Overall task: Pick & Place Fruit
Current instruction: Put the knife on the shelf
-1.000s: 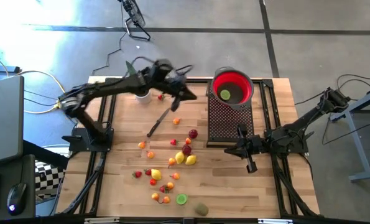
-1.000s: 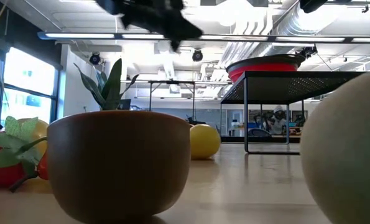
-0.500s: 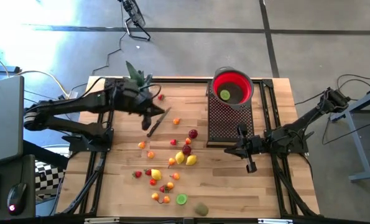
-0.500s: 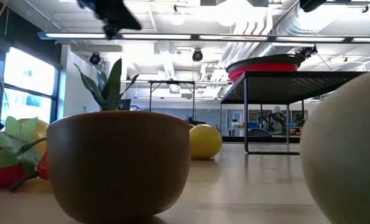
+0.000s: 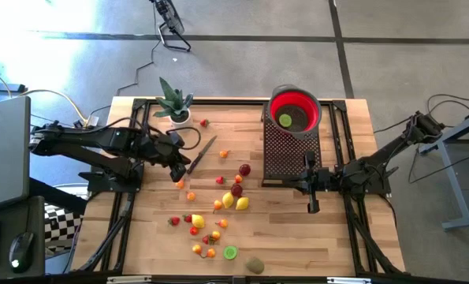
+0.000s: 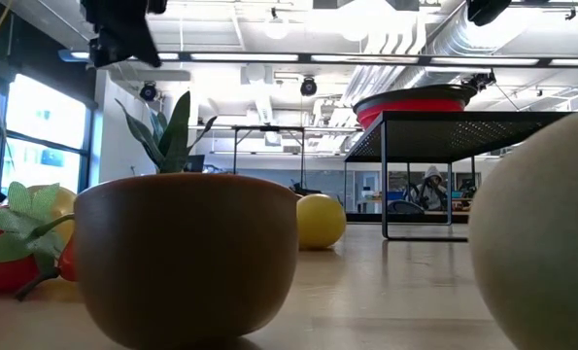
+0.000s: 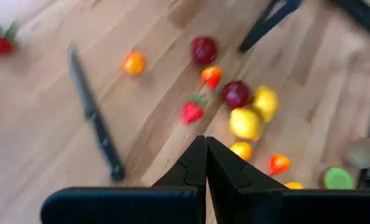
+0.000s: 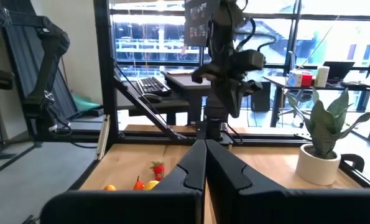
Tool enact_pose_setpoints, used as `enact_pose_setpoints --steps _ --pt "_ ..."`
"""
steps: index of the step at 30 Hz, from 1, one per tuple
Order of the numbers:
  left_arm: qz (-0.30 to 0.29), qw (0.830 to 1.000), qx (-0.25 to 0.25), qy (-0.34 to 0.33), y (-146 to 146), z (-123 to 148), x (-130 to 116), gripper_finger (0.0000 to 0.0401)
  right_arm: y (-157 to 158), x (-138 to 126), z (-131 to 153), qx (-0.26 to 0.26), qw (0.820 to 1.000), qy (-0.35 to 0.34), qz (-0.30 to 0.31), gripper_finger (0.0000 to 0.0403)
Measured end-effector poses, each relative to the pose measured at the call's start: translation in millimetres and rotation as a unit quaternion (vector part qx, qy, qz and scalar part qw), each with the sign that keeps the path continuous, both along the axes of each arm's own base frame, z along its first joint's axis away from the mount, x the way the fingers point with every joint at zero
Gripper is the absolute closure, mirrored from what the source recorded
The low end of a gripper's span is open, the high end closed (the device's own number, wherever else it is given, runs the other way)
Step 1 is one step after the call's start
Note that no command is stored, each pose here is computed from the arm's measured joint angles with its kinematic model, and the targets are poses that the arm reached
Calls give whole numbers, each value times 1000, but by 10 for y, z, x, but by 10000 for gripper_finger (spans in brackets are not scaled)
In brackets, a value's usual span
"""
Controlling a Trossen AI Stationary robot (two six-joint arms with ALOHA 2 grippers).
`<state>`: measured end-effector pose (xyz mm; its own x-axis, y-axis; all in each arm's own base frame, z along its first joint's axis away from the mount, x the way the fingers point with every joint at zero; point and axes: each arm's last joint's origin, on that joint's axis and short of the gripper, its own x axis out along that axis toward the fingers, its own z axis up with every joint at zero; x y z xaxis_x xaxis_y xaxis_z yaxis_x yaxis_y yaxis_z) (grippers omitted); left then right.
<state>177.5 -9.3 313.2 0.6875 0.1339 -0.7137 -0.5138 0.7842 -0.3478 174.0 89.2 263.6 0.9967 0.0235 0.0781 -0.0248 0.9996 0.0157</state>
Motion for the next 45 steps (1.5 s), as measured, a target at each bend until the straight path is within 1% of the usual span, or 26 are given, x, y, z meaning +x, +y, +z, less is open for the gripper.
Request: enact_pose_setpoints --steps 4,6,9,11,15,17,21,25,31,34,36,39,43,45 --pt "35 998 -27 55 -12 -88 -44 401 14 -8 6 15 1000 -2 5 401" --pt "60 993 -40 93 -9 -155 -71 401 23 -13 10 16 1000 -4 8 401" --pt "90 987 -50 125 -6 -211 -73 401 26 -15 14 17 1000 -6 9 401" --pt "89 984 -42 146 -8 -255 -49 401 26 -16 16 17 1000 -7 9 401" --pt "58 986 -22 154 -14 -284 8 401 26 -15 14 3 1000 -7 8 401" --pt "47 988 -17 145 -18 -282 58 401 26 -15 13 2 1000 -6 8 401" --pt "60 985 -21 159 -23 -344 130 393 27 -15 12 -10 1000 -6 7 401" --pt "69 980 -29 183 -34 -434 213 351 32 -14 -1 -14 1000 -1 15 401" --pt "73 970 -23 230 -40 -562 278 248 48 -16 -2 -16 999 -2 44 401" --pt "93 969 -32 225 -42 -589 328 200 51 -16 -2 -15 999 -2 50 401" --pt "112 968 -41 222 -19 -592 328 178 52 -16 -2 -15 999 -2 50 400" --pt "115 968 -38 221 -9 -595 340 161 51 -16 -2 -22 999 -2 50 400" --pt "103 970 -13 222 -6 -592 335 158 52 -16 -3 -27 998 -2 50 400" --pt "102 970 -8 222 -4 -592 336 157 52 -16 -3 -27 998 -2 49 400"
